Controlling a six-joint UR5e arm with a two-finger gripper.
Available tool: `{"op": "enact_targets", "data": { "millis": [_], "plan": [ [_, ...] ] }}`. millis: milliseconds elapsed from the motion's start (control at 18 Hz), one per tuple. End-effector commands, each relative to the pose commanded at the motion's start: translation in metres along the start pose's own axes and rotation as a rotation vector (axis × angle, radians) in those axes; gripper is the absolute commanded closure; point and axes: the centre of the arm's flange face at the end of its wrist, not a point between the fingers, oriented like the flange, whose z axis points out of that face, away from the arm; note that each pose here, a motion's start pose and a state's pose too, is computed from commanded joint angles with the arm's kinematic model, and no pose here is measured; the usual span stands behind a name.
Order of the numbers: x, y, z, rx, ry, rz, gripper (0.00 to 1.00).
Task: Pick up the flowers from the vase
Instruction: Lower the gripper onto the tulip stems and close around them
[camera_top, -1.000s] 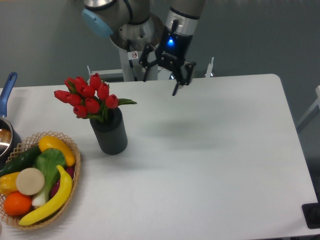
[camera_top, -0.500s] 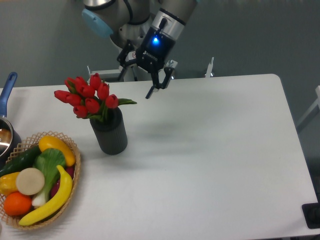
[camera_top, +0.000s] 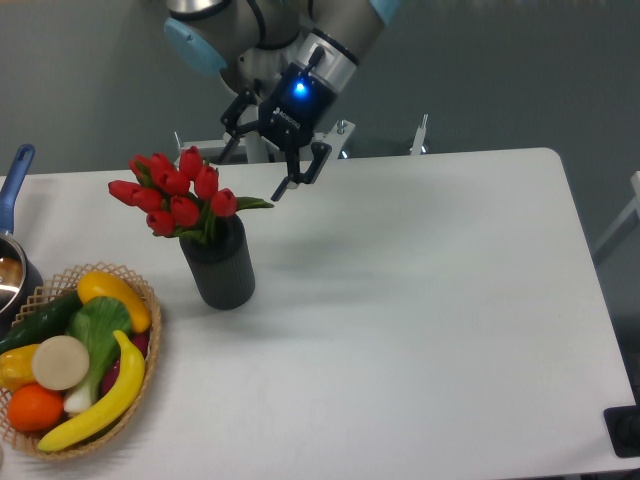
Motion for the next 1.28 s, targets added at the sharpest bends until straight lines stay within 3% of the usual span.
{"op": "enact_targets", "data": {
  "millis": [333,1278],
  "plan": [
    [0.003,-0.006,0.011,0.072,0.042,0.012,0.0],
    [-0.016,-0.008,0.064,0.082,0.122,0.097,0.0]
  ]
}}
